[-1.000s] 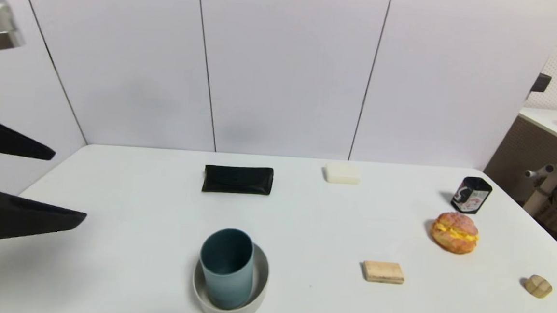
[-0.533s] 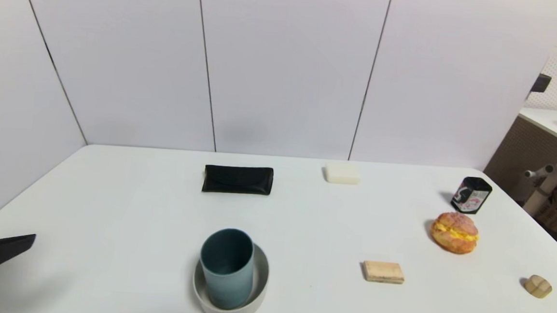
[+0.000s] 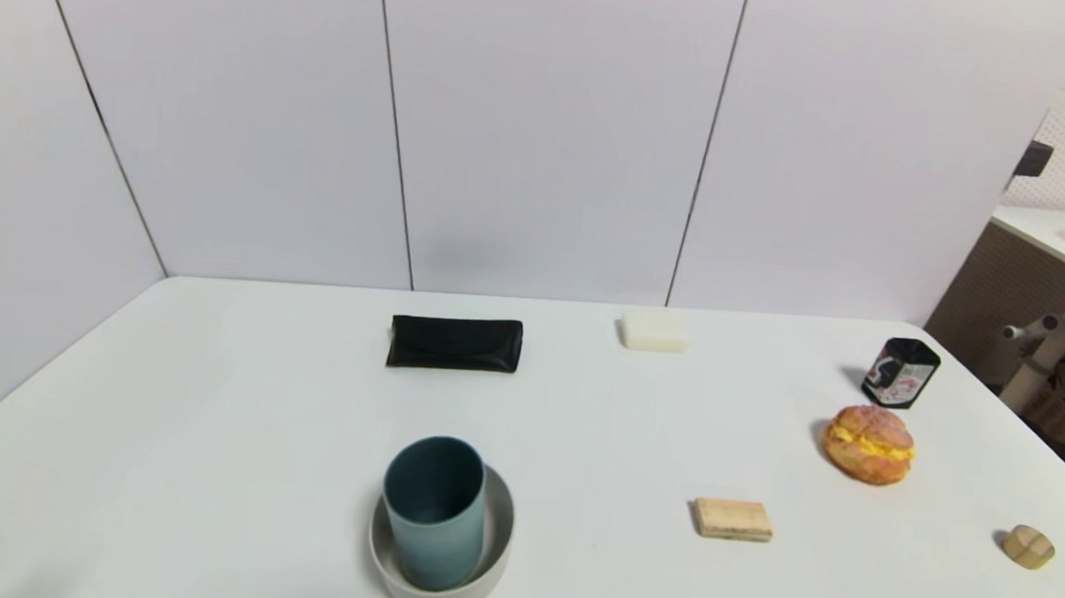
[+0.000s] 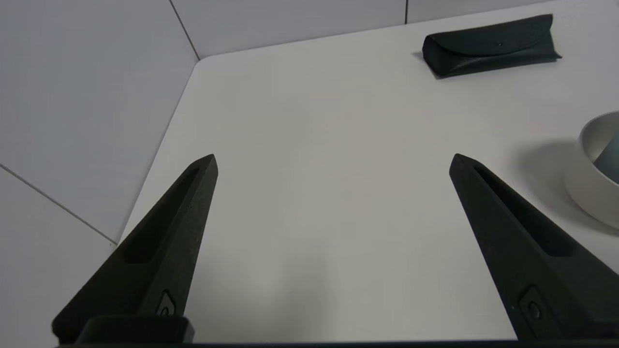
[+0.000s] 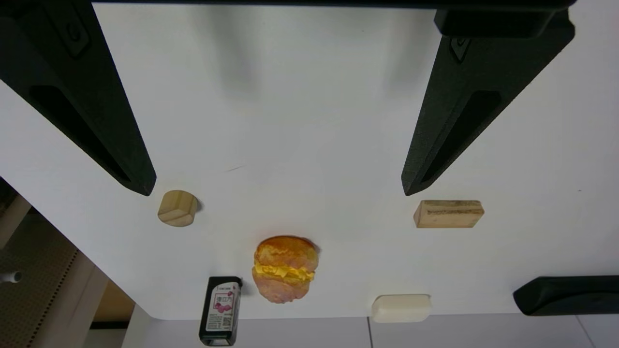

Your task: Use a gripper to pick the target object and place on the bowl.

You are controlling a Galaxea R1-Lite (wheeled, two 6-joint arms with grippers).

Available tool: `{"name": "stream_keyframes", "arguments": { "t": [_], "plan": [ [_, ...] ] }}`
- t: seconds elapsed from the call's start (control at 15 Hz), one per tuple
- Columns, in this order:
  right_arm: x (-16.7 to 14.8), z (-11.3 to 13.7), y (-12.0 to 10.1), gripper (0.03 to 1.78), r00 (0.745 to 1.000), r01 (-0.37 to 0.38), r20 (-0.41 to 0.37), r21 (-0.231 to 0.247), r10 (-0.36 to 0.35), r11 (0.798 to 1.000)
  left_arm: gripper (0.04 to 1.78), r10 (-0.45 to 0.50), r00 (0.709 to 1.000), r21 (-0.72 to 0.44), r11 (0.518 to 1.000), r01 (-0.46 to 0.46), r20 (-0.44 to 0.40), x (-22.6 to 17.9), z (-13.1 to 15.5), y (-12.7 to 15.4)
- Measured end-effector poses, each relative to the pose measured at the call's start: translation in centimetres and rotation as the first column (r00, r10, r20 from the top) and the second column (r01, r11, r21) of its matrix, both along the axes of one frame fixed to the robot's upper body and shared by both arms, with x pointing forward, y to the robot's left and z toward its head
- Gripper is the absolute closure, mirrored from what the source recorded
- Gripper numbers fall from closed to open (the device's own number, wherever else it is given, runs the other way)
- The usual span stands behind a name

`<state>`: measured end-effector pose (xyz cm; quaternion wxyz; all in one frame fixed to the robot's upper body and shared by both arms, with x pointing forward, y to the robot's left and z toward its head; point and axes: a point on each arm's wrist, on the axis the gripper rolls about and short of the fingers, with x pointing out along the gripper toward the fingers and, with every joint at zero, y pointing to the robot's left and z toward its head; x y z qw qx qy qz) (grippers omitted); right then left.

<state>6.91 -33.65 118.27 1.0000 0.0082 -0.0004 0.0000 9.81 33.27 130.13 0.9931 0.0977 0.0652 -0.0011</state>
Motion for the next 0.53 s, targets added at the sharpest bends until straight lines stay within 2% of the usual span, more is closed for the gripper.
{"name": "stream_keyframes", "arguments": {
  "t": [0.33,0.53],
  "plan": [
    [0.0,0.0,0.0,0.06,1.0,0.0,0.0,0.0,0.0,1.0,0.13,-0.083,0.991,0.011,0.997,0.082,0.106,-2.2,-3.0,-0.2],
    [0.0,0.0,0.0,0.06,1.0,0.0,0.0,0.0,0.0,1.0,0.12,-0.123,0.986,0.01,0.992,0.123,0.11,-2.7,-5.5,-0.1]
  ]
}}
